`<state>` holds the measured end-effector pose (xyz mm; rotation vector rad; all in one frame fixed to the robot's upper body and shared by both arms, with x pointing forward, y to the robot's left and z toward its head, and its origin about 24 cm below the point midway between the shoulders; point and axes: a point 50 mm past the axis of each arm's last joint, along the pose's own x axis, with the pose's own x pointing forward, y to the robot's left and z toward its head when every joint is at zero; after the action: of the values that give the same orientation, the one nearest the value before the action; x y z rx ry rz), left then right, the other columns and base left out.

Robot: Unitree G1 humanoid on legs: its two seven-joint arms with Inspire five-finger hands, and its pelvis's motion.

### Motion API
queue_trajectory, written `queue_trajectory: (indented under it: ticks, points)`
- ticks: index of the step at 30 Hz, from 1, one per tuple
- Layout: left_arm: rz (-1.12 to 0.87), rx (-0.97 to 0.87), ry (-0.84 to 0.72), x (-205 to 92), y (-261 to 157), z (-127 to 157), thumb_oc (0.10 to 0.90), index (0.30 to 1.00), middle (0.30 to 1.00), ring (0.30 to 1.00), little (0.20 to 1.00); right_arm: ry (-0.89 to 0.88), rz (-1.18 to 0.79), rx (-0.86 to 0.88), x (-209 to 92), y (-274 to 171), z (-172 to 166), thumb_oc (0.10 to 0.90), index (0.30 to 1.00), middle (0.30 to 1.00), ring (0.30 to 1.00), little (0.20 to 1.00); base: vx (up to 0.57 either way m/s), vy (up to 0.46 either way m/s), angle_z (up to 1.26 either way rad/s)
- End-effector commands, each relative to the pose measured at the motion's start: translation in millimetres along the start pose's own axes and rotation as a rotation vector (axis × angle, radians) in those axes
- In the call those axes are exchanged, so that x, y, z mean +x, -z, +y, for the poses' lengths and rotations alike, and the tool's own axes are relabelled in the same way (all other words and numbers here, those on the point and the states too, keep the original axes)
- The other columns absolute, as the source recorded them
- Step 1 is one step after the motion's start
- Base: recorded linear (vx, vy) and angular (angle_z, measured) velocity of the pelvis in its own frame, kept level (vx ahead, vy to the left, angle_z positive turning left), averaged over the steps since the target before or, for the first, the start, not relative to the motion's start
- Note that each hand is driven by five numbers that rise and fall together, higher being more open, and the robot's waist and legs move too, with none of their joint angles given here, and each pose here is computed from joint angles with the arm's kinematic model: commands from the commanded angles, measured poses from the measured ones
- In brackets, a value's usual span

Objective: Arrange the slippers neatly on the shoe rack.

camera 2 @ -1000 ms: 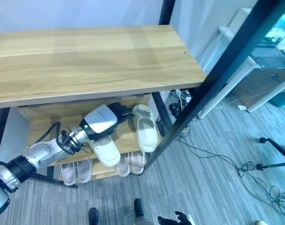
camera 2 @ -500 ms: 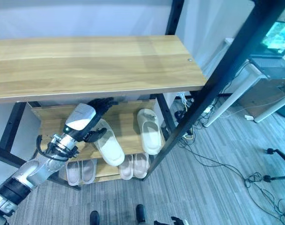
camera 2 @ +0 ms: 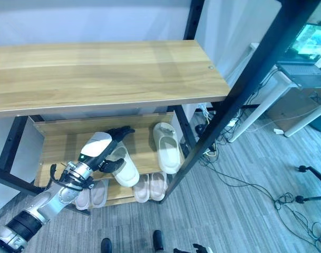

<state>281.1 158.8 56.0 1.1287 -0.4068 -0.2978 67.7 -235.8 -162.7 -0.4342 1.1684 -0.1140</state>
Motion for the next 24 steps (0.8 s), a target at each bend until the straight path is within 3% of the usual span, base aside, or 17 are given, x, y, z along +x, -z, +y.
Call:
queue_trajectory:
  ticks: [1, 13, 14, 15, 24]
  points:
    - [-0.116, 0.034, -0.213, 40.2, -18.5, 45.3, 0.800, 0.900, 0.900, 0.900, 0.900, 0.090, -0.008, 0.024, 2.3, -0.1, -26.0, 0.800, 0.900, 0.900, 0.900, 0.900, 0.00, 0.000, 0.00]
    - [-0.060, 0.155, -0.168, 55.0, -8.0, 34.5, 0.800, 0.900, 0.900, 0.900, 0.900, 0.105, 0.008, 0.037, 4.0, -0.9, -33.6, 0.800, 0.900, 0.900, 0.900, 0.900, 0.00, -0.001, 0.00]
    - [-0.055, 0.159, -0.167, 57.8, -8.0, 33.1, 0.615, 0.622, 0.622, 0.622, 0.622, 0.105, 0.005, 0.035, 4.4, -2.3, -34.2, 0.800, 0.900, 0.900, 0.900, 0.900, 0.00, -0.012, 0.03]
    - [-0.035, 0.162, -0.161, 61.6, -6.1, 30.9, 0.400, 0.300, 0.300, 0.300, 0.300, 0.105, 0.001, 0.028, 4.6, -3.2, -34.9, 0.800, 0.900, 0.900, 0.900, 0.900, 0.00, 0.000, 0.00]
    - [-0.005, 0.169, -0.165, 70.9, -3.4, 32.2, 0.400, 0.300, 0.300, 0.300, 0.300, 0.106, -0.002, 0.017, 4.5, -3.1, -34.9, 0.800, 0.900, 0.900, 0.900, 0.900, 0.00, 0.000, 0.00]
